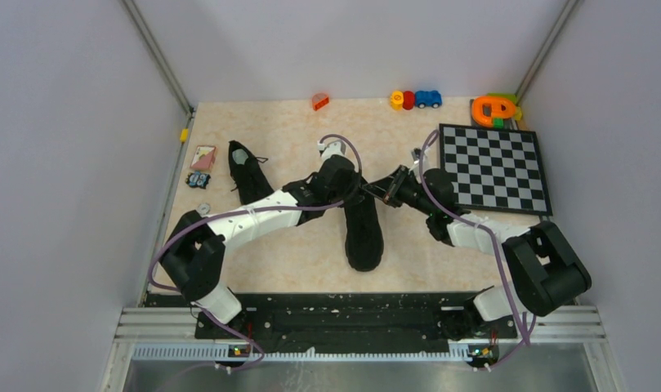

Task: Tie the shoes
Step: Cross the shoelace with the shoelace.

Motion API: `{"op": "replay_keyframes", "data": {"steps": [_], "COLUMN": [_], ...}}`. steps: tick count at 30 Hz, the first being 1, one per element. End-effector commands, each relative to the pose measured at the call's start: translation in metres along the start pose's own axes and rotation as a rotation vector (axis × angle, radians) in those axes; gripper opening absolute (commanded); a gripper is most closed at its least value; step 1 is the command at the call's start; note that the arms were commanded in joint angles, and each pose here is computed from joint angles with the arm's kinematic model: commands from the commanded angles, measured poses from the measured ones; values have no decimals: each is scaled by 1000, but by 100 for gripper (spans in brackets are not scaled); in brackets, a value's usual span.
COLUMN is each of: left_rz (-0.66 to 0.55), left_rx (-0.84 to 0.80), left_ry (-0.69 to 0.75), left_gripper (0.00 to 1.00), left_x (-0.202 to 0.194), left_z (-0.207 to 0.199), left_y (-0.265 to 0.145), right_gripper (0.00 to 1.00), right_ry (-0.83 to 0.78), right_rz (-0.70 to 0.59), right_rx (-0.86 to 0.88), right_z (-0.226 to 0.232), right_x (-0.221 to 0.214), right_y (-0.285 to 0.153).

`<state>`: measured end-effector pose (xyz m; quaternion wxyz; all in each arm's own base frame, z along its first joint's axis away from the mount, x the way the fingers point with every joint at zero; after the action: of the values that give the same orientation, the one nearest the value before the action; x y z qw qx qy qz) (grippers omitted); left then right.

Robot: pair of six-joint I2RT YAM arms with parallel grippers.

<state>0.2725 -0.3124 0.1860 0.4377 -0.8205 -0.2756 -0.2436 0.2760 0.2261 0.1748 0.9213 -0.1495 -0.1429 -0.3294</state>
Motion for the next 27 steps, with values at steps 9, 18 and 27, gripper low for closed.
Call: {"op": "replay_keyframes", "data": {"steps": [9,18,27], "left_rz": [-86,-136,-140], "left_rx": [-78,-67,-81], "left_ry": [-33,-35,-37], "left_gripper": [0,0,0], "left_x": [7,8,13], "left_z": [-3,3,1], "left_y": [-2,-5,-18], "right_gripper": [0,0,11], "right_ry": [22,40,23], "right_rz": [3,-5,-24], "right_rx": [65,48,8], "right_z": [23,23,19], "right_x": [0,0,3], "right_y": [-4,-4,-2]}}
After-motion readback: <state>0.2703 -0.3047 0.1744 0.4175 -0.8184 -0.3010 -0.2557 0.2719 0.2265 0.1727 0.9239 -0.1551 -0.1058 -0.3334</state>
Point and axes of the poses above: each gripper's point midway between its finger pads, its own y axis out along the fingers, its own z axis along the line the jaws close on, x = y × z, the point moved 6 cm from there along -y, back along the fingers, and after that the axes turned 6 degrees about y, right-handed, at the moved point
